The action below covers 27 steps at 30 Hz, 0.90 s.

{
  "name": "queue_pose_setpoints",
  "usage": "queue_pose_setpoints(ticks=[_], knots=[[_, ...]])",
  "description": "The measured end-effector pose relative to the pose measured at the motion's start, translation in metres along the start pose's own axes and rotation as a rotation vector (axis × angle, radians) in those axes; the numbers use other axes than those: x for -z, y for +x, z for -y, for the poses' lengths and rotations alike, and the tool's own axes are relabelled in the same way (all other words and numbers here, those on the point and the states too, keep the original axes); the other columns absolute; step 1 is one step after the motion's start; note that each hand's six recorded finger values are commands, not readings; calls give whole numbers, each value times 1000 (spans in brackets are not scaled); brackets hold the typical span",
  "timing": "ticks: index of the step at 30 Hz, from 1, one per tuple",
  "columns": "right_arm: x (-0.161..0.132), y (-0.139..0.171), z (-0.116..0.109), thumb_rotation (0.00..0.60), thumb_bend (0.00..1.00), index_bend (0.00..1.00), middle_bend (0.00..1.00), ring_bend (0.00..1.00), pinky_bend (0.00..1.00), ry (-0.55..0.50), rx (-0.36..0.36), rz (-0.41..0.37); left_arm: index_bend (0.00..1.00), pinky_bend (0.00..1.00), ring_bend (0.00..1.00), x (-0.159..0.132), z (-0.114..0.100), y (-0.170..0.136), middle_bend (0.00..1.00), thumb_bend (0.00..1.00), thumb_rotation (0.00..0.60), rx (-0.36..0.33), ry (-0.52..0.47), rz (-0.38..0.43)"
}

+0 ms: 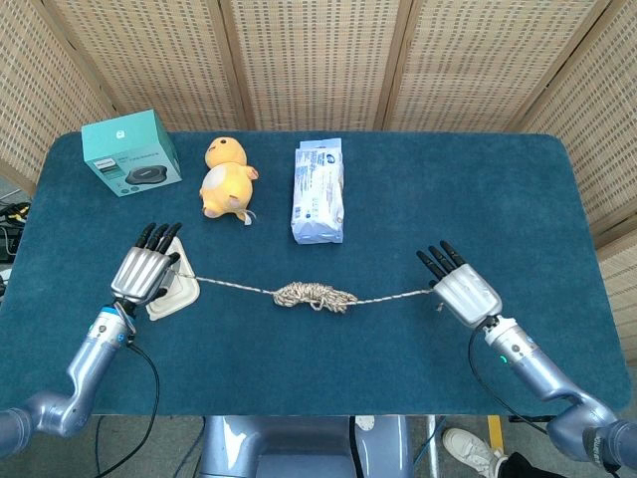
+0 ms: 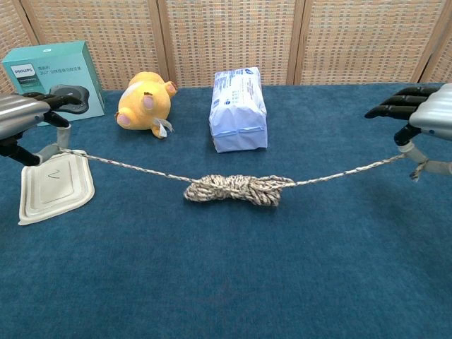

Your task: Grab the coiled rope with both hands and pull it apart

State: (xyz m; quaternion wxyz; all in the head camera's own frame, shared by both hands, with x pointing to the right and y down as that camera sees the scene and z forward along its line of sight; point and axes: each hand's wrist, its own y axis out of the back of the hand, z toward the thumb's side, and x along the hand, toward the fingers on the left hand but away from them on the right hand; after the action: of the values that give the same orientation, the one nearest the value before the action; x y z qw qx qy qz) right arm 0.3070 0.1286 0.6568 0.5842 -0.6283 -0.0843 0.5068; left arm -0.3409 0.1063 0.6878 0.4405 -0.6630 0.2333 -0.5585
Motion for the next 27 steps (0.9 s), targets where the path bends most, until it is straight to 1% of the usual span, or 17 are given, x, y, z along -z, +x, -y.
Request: queue_pose_setpoints(ticks=[5, 13, 16, 17, 18, 19, 20, 21, 22, 23, 24, 25, 27], knots=[[9, 10, 4, 600, 389, 676, 44, 0, 0, 0, -12, 25, 686, 0, 0, 13, 4, -4, 0, 542, 600, 12, -18, -20], [9, 14, 7, 600, 387, 676, 44, 0, 0, -8, -17, 34, 686, 0, 0, 13, 5, -7, 0, 541, 600, 15, -33, -22], [11, 16, 9, 600, 387, 675, 43, 0, 0, -20, -22, 46, 674, 0, 0, 13, 5, -7, 0, 520, 600, 17, -34, -24], [12, 17, 10, 600, 386, 667, 42, 0, 0, -23, -22, 51, 627, 0, 0, 13, 6, -8, 0, 472, 600, 18, -36, -24], [12, 18, 10, 600, 383, 637, 38, 0, 0, -25, -20, 54, 567, 0, 0, 13, 5, -8, 0, 418, 600, 19, -39, -24], [13, 18, 10, 600, 380, 612, 35, 0, 0, -27, -18, 58, 441, 0, 0, 14, 5, -9, 0, 313, 600, 20, -45, -25], [14, 20, 10, 600, 354, 515, 22, 0, 0, -32, -15, 65, 283, 0, 0, 14, 5, -10, 0, 199, 600, 20, -51, -25], [14, 21, 9, 600, 301, 394, 11, 0, 0, -37, -11, 71, 182, 0, 0, 14, 4, -11, 0, 135, 600, 19, -59, -26], [15, 22, 8, 600, 225, 272, 2, 0, 0, -44, -6, 78, 73, 0, 0, 16, 3, -12, 0, 62, 600, 16, -68, -28], [16, 23, 6, 600, 170, 214, 0, 0, 0, -54, 3, 90, 12, 0, 0, 17, 1, -14, 0, 21, 600, 13, -75, -31], [17, 24, 4, 600, 99, 138, 0, 0, 0, -62, 11, 100, 0, 0, 0, 18, -1, -15, 0, 7, 600, 8, -83, -35], [18, 26, 2, 600, 49, 88, 0, 0, 0, -72, 21, 111, 0, 0, 0, 20, -4, -17, 0, 0, 600, 0, -96, -41], [20, 30, -5, 600, 8, 43, 0, 0, 0, -102, 48, 138, 0, 0, 0, 24, -10, -21, 0, 0, 600, -17, -116, -50]])
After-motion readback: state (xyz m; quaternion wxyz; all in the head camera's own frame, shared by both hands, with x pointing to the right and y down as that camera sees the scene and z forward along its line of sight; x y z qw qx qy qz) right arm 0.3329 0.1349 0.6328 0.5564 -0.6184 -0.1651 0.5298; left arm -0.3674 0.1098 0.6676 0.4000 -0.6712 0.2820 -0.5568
